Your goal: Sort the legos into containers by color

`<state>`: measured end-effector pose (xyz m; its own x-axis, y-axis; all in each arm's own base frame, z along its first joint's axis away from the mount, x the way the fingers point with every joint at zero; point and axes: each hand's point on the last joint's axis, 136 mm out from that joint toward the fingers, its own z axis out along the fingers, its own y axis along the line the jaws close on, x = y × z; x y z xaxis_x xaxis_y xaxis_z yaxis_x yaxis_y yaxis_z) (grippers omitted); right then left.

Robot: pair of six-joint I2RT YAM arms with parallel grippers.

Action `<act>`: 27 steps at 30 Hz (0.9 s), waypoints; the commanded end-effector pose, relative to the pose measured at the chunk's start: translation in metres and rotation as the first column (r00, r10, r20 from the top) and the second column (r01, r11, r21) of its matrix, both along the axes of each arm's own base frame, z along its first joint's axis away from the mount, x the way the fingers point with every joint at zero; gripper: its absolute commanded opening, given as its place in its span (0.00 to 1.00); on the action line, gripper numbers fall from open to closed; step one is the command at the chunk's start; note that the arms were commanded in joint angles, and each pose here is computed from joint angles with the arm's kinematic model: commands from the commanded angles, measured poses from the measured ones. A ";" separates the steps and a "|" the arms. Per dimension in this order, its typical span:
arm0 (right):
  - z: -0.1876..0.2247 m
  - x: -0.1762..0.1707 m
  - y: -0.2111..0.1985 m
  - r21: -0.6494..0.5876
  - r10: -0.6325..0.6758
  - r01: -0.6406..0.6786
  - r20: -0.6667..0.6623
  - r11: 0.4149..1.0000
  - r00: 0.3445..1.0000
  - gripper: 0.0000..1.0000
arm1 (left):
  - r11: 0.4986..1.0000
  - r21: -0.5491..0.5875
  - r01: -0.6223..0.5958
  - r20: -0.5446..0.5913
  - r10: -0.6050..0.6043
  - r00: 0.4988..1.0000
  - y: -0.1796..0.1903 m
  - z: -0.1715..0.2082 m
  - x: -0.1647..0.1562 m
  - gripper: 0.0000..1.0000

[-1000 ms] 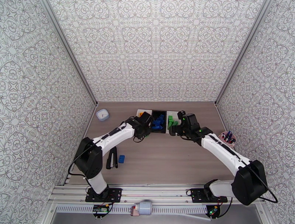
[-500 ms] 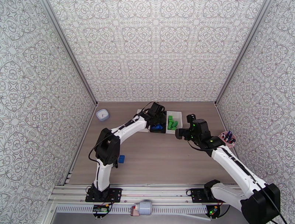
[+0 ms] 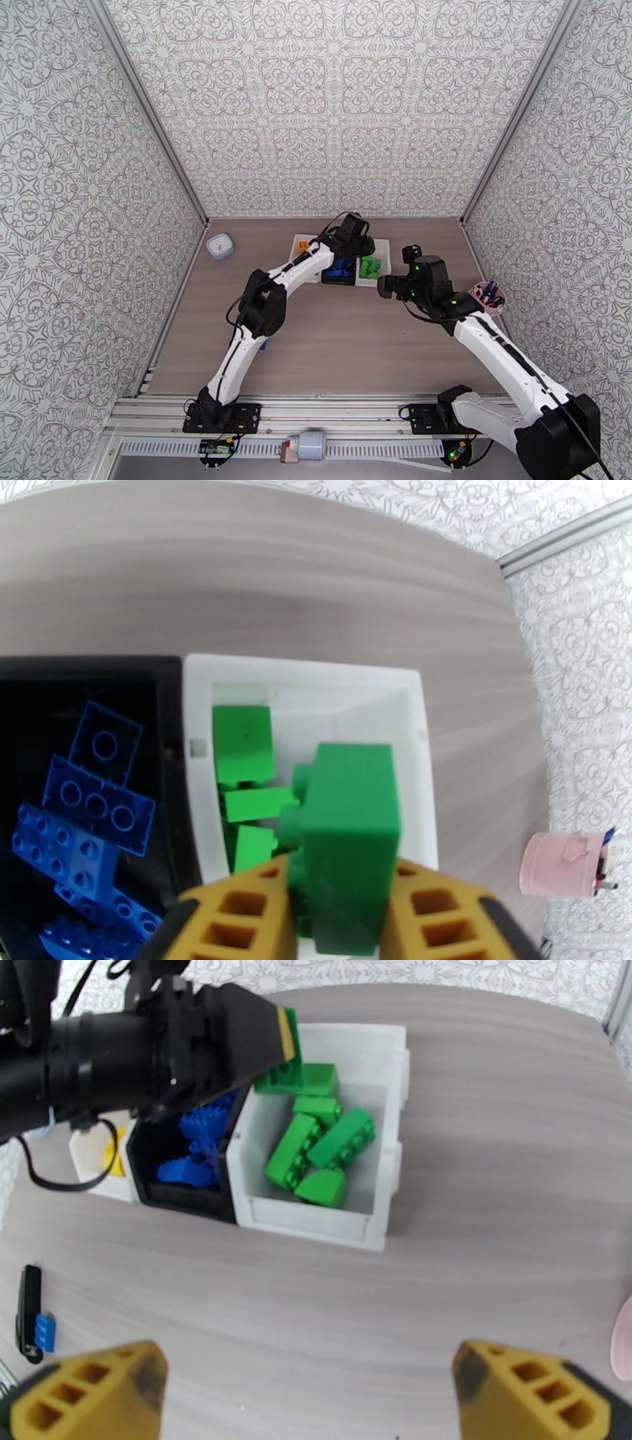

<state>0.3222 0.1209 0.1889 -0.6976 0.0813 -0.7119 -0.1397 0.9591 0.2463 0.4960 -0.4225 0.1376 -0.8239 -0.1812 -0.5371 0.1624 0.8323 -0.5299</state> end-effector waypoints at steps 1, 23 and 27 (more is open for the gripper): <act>0.011 0.008 0.007 -0.005 0.049 -0.049 0.021 0.999 0.999 1.00 | 0.999 0.031 0.014 0.025 -0.015 1.000 0.011 0.023 -0.005 0.55; 0.019 -0.016 0.127 -0.048 0.615 -0.616 0.150 0.787 0.774 1.00 | 0.881 0.467 -0.071 -0.151 0.159 0.976 0.210 -0.008 -0.153 1.00; 0.016 -0.024 0.141 -0.052 0.667 -0.667 0.147 0.743 0.731 1.00 | 0.848 0.527 -0.055 -0.274 0.231 0.934 0.245 -0.035 -0.190 0.99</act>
